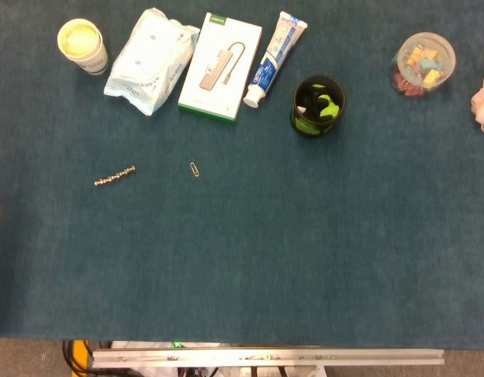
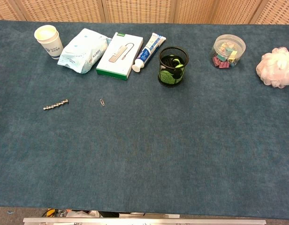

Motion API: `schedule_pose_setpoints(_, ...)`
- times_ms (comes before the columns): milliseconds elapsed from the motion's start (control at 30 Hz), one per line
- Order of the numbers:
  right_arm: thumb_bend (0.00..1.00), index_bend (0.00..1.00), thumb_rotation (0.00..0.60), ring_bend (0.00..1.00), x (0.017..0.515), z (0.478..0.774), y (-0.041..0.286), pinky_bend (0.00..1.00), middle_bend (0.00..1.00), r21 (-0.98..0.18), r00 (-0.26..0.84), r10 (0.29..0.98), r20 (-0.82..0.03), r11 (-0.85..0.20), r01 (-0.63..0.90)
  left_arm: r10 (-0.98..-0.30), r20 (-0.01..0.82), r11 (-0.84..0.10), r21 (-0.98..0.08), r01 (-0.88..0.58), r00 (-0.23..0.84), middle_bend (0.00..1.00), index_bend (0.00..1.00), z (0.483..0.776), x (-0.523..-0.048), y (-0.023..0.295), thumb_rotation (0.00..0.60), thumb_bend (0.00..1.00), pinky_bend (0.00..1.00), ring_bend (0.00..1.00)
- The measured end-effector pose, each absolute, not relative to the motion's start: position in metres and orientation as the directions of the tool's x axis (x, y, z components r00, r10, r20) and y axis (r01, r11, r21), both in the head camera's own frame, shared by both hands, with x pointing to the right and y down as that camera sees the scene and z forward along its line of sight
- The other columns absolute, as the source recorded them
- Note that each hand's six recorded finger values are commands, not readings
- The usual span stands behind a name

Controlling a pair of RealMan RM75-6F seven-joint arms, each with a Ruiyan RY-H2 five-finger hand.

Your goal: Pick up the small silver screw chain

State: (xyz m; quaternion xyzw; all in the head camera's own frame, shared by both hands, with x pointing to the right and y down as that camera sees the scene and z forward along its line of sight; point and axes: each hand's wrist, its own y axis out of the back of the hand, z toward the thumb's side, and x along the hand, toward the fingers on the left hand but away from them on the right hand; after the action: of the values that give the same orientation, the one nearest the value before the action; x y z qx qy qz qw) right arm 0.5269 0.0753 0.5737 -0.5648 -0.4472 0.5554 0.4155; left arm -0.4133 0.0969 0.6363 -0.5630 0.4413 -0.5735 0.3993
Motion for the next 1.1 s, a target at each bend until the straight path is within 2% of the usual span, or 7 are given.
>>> schedule_pose_setpoints(267, 0.00, 0.12, 0.600, 0.13, 0.518, 0.571, 0.065, 0.19, 0.29, -0.971, 0.009, 0.971, -0.237, -0.237, 0.038, -0.945, 0.326, -0.326, -0.945, -0.023, -0.004, 0.37, 0.22, 0.646, -0.404, 0.089, 0.600, 0.30, 0.50, 0.37)
schedule_pose_setpoints(400, 0.00, 0.12, 0.600, 0.13, 0.514, 0.566, 0.057, 0.19, 0.29, -0.975, 0.021, 0.975, -0.219, -0.220, 0.032, -0.932, 0.360, -0.360, -0.933, 0.006, 0.043, 0.47, 0.24, 0.655, -0.392, 0.081, 0.600, 0.28, 0.52, 0.47)
schedule_pose_setpoints(467, 0.00, 0.12, 0.600, 0.13, 0.513, 0.565, 0.055, 0.19, 0.29, -0.976, 0.026, 0.976, -0.215, -0.216, 0.030, -0.921, 0.385, -0.384, -0.923, 0.028, 0.069, 0.58, 0.28, 0.662, -0.384, 0.075, 0.600, 0.27, 0.63, 0.60)
schedule_pose_setpoints(533, 0.00, 0.12, 0.600, 0.13, 0.513, 0.565, 0.053, 0.19, 0.29, -0.976, 0.025, 0.976, -0.215, -0.216, 0.028, -0.909, 0.408, -0.405, -0.913, 0.051, 0.091, 0.65, 0.30, 0.669, -0.377, 0.069, 0.600, 0.26, 0.75, 0.68)
schedule_pose_setpoints(667, 0.00, 0.12, 0.600, 0.13, 0.516, 0.565, 0.052, 0.19, 0.29, -0.976, 0.014, 0.976, -0.216, -0.217, 0.026, -0.881, 0.454, -0.440, -0.890, 0.120, 0.135, 0.76, 0.35, 0.690, -0.359, 0.055, 0.600, 0.23, 0.89, 0.79)
schedule_pose_setpoints(867, 0.00, 0.12, 0.600, 0.13, 0.524, 0.565, 0.054, 0.19, 0.29, -0.976, -0.008, 0.976, -0.218, -0.218, 0.029, -0.869, 0.473, -0.453, -0.879, 0.151, 0.147, 0.82, 0.36, 0.715, -0.341, 0.042, 0.600, 0.21, 0.94, 0.85)
schedule_pose_setpoints(1100, 0.00, 0.12, 0.600, 0.13, 0.531, 0.565, 0.057, 0.19, 0.29, -0.976, -0.028, 0.976, -0.218, -0.217, 0.033, -0.867, 0.481, -0.466, -0.875, 0.133, 0.127, 0.83, 0.36, 0.737, -0.330, 0.037, 0.600, 0.21, 0.95, 0.85)
